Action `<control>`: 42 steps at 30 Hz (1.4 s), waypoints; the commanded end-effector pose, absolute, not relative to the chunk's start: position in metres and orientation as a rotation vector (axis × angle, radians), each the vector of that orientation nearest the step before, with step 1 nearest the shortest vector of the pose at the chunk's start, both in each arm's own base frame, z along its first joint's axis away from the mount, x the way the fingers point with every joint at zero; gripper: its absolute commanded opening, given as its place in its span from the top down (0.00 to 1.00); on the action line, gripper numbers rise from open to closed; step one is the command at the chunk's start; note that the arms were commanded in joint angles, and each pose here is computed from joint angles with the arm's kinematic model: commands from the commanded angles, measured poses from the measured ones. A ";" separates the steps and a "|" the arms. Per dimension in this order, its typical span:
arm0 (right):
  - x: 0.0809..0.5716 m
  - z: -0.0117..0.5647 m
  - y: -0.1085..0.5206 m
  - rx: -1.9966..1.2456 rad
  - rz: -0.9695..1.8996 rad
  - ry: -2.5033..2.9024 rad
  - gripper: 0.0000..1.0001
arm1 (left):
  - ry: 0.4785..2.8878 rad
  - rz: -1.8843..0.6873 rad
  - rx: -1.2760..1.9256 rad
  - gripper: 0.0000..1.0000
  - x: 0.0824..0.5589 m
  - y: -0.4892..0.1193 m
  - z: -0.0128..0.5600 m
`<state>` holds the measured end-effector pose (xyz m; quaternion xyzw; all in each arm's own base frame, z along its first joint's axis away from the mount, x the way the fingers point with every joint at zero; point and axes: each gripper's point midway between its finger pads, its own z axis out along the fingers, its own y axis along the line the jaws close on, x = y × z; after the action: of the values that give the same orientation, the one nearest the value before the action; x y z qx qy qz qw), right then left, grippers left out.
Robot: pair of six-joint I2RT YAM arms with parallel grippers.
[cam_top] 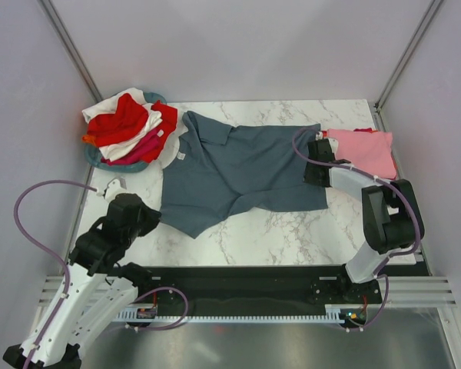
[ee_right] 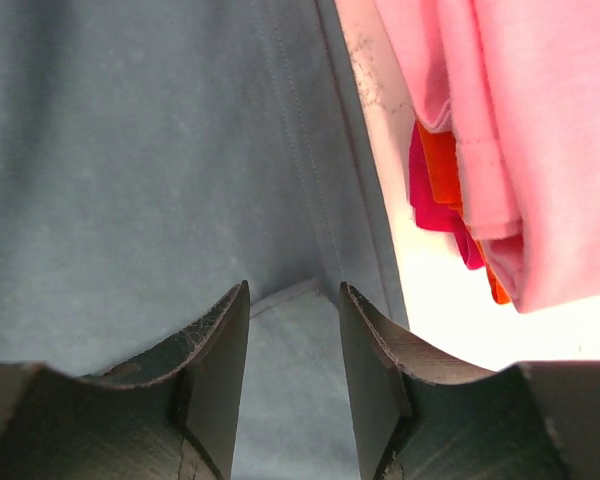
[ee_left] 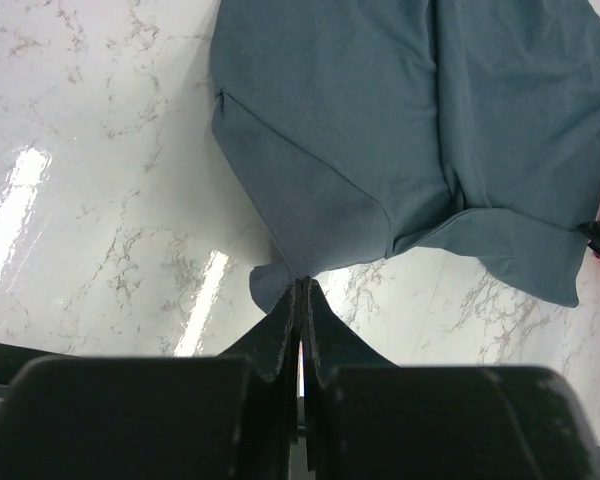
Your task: Fold and stack the t-shirts
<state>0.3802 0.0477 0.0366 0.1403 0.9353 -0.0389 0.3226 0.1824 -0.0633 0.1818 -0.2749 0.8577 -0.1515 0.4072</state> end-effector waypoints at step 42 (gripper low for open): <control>0.342 0.117 0.026 0.508 -0.060 2.197 1.00 | 2.189 -0.278 -0.535 0.98 0.210 -0.067 0.222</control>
<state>0.3423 0.0283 0.0878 0.1803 0.9037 -0.0420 0.3861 0.2029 -0.0699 0.2138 -0.2259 0.8721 -0.1277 0.4148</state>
